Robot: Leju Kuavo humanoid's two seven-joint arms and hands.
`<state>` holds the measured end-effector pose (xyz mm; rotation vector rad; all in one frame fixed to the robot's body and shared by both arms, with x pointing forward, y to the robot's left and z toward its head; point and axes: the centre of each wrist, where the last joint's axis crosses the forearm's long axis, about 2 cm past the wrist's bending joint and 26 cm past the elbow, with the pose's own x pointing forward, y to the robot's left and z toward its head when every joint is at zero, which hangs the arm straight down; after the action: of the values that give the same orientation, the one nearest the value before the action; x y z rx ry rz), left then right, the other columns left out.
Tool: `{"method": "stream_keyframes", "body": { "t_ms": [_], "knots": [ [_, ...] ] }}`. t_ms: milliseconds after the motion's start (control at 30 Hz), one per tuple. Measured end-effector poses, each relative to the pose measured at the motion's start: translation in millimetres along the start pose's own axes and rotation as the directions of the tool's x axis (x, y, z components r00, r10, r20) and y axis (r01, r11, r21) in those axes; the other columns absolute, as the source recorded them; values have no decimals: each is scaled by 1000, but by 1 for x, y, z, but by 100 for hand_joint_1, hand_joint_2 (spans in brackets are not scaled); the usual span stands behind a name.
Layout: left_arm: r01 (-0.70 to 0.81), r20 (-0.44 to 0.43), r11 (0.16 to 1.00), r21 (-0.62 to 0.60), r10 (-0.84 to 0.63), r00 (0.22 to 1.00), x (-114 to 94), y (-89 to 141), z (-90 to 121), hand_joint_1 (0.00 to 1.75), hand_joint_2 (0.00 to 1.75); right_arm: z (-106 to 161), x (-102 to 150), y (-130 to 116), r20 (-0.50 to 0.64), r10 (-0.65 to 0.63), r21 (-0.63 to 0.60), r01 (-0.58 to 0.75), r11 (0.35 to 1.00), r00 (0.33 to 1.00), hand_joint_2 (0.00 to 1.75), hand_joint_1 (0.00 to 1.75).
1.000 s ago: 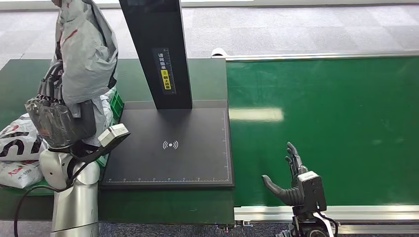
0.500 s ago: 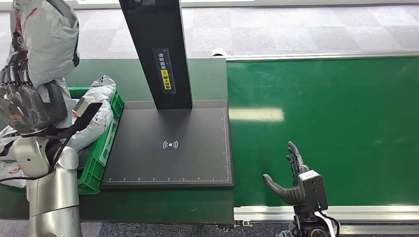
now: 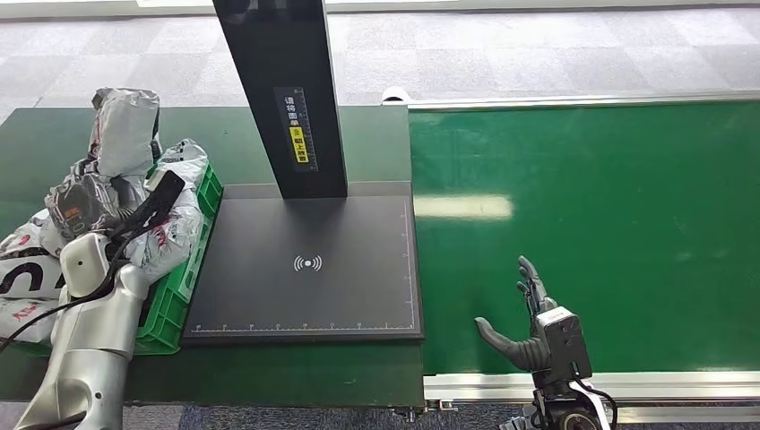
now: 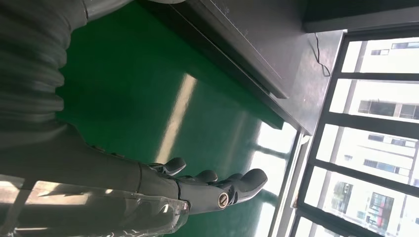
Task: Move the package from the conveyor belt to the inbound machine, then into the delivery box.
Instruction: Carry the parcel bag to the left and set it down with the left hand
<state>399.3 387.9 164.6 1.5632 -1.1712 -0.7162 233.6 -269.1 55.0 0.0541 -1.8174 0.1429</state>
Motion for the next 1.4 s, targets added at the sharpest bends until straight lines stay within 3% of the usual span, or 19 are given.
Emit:
{"method": "stream_keyframes", "body": {
  "t_ms": [167,200,233,300,333,367,533,667,800,967,1133,1333,1400],
  "knots": [
    [20,-9,999,-30,-20,1000,-3,-6,2,175,175,0,0,0,0,0,4,0,1000,1000,175,0],
    [27,-10,999,-32,-27,1000,-4,-7,3,166,131,0,0,1,-1,0,4,0,1000,1000,175,0],
    [36,-11,999,-30,-36,999,-5,-7,3,132,87,0,0,1,-1,1,5,0,1000,1000,175,0],
    [50,-15,999,-13,-50,999,-7,-8,3,45,0,-1,0,1,-3,2,6,-2,1000,1000,175,0],
    [54,-18,999,4,-54,998,-8,-8,3,10,0,-1,1,1,-4,2,6,-2,1000,1000,175,0],
    [56,-23,998,27,-56,998,-8,-8,3,0,0,-1,1,1,-4,2,5,-2,1000,1000,175,0],
    [60,-10,979,194,-59,998,-9,-4,3,0,0,-3,4,1,1,2,1,-2,1000,1000,175,0],
    [85,-25,941,328,-81,996,-11,16,-1,0,175,-4,5,1,4,1,-2,-1,1000,1000,175,0],
    [115,-53,853,509,-103,993,-9,56,-13,0,175,-4,5,1,5,-3,-15,3,1000,1000,175,0],
    [107,88,739,665,-220,972,-7,98,-22,0,175,-5,5,1,8,-5,-24,6,1000,1000,175,0],
    [56,147,623,780,-271,951,-20,147,-20,0,175,-5,5,0,11,-5,-28,6,1000,1000,175,0],
    [13,175,556,831,-284,943,-24,173,-13,0,175,-6,6,0,14,-6,-28,6,1000,1000,175,0],
    [-66,250,564,823,-256,934,-8,174,-1,0,175,-6,5,0,18,-8,-33,9,999,1000,175,0]
  ]
}}
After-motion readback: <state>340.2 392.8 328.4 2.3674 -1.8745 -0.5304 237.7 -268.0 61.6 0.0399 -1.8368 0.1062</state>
